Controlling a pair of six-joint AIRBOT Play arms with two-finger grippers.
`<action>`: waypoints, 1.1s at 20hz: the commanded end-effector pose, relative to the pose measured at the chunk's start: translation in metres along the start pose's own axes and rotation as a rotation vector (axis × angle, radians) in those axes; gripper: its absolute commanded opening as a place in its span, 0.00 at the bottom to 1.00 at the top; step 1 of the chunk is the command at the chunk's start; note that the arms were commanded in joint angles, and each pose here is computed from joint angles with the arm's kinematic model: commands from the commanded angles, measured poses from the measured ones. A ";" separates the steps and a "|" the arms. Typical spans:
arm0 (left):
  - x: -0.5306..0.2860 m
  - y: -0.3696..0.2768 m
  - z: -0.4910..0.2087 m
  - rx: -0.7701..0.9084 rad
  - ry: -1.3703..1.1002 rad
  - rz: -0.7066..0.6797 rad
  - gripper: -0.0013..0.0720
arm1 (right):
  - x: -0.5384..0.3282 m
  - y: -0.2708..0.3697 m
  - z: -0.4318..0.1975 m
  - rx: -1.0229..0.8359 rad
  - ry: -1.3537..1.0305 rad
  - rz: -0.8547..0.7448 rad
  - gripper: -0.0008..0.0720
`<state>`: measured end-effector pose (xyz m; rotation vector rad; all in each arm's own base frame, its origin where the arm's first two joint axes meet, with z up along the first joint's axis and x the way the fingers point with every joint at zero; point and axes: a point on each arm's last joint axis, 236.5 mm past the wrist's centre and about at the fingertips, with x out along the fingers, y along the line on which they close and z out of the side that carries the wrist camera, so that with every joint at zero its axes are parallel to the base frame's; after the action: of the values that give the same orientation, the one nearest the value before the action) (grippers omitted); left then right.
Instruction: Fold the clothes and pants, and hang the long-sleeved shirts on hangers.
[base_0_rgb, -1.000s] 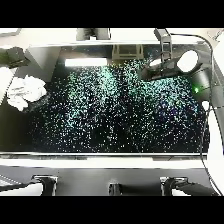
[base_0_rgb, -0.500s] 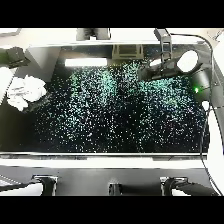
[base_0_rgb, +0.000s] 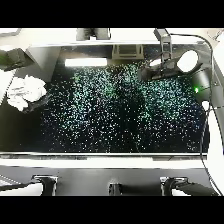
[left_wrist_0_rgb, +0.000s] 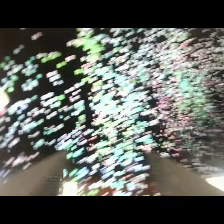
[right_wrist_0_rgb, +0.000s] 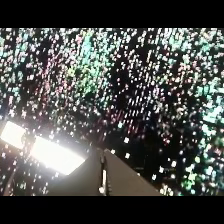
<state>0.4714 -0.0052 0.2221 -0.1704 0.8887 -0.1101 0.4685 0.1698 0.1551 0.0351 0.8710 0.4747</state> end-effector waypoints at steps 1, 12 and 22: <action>0.006 0.084 -0.024 -0.150 0.087 0.322 0.95 | 0.000 0.002 -0.008 0.022 0.033 0.005 0.25; 0.129 0.260 -0.033 -0.524 -0.033 0.427 0.95 | -0.003 0.006 -0.034 0.062 0.146 0.018 0.45; 0.229 0.305 -0.044 -0.506 -0.121 0.422 0.77 | -0.002 0.006 -0.033 0.092 0.141 0.016 0.45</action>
<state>0.5774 0.2435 -0.0157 -0.4518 0.8240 0.5162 0.4404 0.1680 0.1363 0.0854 1.0309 0.4597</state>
